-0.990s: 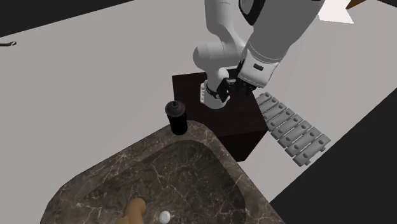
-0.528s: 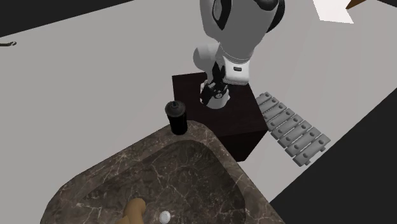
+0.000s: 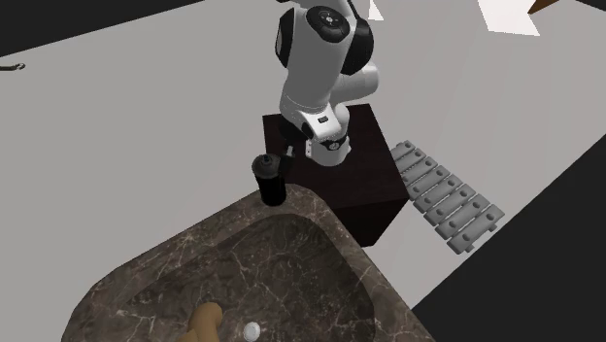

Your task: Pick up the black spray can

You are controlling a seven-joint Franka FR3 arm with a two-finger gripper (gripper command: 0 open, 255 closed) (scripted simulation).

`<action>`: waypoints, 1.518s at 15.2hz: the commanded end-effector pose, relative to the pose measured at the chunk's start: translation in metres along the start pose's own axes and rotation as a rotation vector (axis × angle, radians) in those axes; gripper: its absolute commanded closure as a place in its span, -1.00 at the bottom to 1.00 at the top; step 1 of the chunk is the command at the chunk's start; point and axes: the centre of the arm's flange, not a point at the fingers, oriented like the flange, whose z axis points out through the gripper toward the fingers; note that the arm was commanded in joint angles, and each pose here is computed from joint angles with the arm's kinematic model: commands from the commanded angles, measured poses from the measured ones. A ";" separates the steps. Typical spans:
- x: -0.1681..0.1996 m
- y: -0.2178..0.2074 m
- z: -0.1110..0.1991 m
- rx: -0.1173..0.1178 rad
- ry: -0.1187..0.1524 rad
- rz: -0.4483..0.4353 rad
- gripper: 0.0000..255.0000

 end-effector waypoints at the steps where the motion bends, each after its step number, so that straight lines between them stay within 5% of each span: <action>1: -0.011 0.002 0.008 -0.018 -0.001 -0.108 -1.00; 10: -0.002 -0.002 0.046 -0.018 -0.001 -0.108 -1.00; 11: -0.002 -0.001 0.046 -0.018 -0.001 -0.108 1.00; 23: -0.006 0.000 0.031 -0.018 -0.001 -0.108 1.00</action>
